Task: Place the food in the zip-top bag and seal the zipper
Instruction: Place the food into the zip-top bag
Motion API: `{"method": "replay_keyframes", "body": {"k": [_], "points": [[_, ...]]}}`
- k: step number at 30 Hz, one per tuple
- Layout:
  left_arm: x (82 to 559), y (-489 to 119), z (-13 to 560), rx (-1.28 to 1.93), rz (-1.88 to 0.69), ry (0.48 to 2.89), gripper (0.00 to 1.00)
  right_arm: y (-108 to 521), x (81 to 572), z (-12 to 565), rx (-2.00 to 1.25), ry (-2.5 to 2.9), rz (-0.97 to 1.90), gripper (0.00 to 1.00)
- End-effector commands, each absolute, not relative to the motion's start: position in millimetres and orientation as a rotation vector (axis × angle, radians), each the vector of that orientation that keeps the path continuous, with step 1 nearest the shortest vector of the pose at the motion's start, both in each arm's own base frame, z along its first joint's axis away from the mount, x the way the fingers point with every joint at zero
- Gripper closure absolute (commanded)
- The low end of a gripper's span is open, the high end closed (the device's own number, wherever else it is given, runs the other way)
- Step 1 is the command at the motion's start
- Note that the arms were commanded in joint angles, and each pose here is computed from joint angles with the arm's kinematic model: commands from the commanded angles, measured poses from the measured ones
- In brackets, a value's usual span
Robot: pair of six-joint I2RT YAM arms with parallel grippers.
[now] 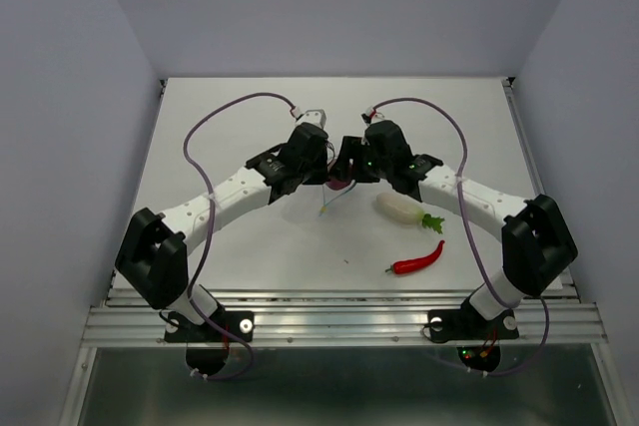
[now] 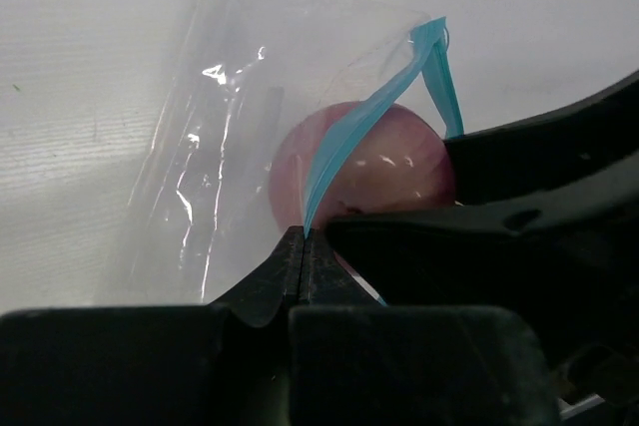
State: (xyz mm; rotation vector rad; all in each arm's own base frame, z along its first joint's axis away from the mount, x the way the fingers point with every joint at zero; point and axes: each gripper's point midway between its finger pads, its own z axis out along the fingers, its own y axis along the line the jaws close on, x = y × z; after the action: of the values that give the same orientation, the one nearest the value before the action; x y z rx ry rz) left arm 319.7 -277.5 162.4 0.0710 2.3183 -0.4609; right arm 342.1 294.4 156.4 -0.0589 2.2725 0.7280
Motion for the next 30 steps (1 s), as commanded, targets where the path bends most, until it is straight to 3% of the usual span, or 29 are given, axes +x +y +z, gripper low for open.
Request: {"method": "replay_keyframes", "body": {"k": [1, 5, 16, 18, 24, 30], "points": [[311.6, -285.0, 187.1, 0.127, -0.559, 2.249, 1.0, 306.3, 357.2, 172.2, -0.021, 2.217, 0.72, 0.64], [307.6, -286.0, 185.4, 0.147, -0.573, 2.251, 1.0, 301.6, 375.3, 182.0, 0.073, 2.172, 0.664, 0.62], [307.7, -293.9, 188.6, 0.132, -0.622, 2.235, 1.0, 304.7, 398.3, 201.7, 0.187, 2.088, 0.667, 0.45], [309.6, -294.3, 191.2, 0.116, -0.628, 2.222, 1.0, 308.8, 394.5, 197.0, 0.154, 2.108, 0.686, 0.31], [314.3, -296.4, 198.0, 0.078, -0.646, 2.195, 1.0, 315.1, 385.3, 191.7, 0.074, 2.141, 0.718, 0.15], [319.5, -296.3, 196.3, 0.052, -0.627, 2.194, 1.0, 318.5, 374.2, 204.1, 0.002, 2.133, 0.767, 0.13]]}}
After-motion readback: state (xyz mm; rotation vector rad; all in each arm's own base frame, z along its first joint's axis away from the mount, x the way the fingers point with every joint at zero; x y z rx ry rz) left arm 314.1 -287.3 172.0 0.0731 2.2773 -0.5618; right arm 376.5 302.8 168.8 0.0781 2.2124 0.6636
